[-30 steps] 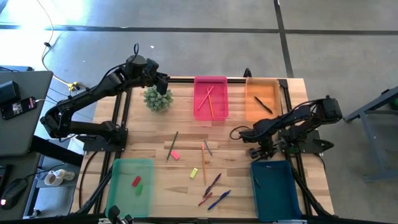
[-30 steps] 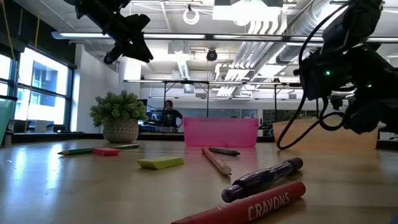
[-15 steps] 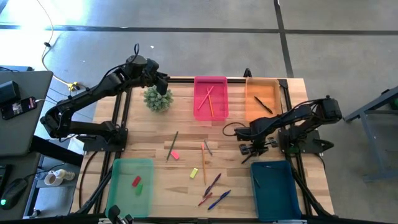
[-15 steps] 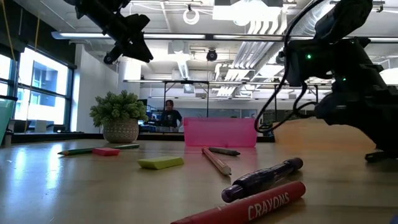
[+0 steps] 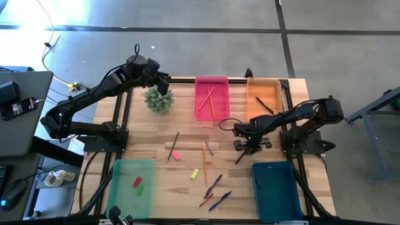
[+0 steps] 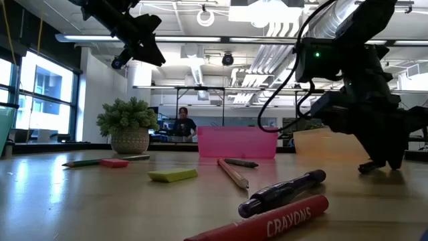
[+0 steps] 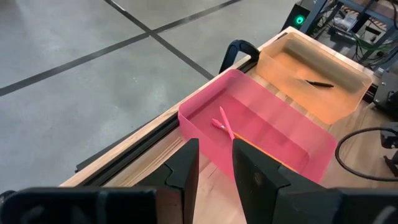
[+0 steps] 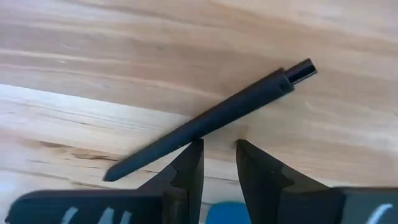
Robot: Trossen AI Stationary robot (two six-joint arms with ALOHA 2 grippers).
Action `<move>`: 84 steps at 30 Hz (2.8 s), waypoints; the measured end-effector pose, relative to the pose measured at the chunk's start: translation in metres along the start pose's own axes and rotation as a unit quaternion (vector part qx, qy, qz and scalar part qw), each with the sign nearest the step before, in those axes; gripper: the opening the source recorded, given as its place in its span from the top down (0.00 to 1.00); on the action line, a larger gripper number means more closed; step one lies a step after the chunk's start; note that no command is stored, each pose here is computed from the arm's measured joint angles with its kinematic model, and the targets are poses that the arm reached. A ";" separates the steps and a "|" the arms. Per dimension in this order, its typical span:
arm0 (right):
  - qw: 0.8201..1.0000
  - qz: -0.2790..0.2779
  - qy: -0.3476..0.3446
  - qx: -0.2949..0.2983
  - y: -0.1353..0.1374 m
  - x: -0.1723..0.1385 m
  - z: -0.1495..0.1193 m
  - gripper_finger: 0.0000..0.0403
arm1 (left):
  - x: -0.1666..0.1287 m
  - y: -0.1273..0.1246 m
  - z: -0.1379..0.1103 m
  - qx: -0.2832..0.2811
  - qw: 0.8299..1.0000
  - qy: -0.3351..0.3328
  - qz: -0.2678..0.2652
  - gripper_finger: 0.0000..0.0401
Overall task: Sort crayons/erasers/pens/pencils in bins
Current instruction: Put the black pen into the orange bin
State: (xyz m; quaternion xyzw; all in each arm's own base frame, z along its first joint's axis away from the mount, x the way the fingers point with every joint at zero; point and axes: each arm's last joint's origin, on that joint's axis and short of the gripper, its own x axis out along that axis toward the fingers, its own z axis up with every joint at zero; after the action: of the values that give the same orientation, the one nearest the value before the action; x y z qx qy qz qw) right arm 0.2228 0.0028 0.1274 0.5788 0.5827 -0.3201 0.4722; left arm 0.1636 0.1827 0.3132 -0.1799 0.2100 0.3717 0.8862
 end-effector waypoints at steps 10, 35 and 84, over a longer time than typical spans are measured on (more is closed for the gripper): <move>0.998 0.048 -0.032 -0.023 0.001 -0.020 -0.006 0.78 | 0.000 0.000 0.000 0.021 1.000 0.000 0.003 0.79; 0.829 0.068 -0.234 -0.503 0.013 -0.091 -0.002 0.78 | -0.002 -0.017 -0.025 -0.061 0.990 0.123 -0.031 0.79; 0.390 -0.212 -0.031 -0.896 0.031 0.008 -0.010 0.63 | -0.056 -0.156 -0.096 -0.090 0.959 0.251 -0.094 0.79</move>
State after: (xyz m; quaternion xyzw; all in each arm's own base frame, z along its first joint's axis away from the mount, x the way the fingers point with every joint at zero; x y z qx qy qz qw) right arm 0.2526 0.0190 0.1294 -0.3306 0.6216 0.2791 0.6530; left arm 0.2202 0.0016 0.2853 -0.3651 0.3737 0.2469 0.8161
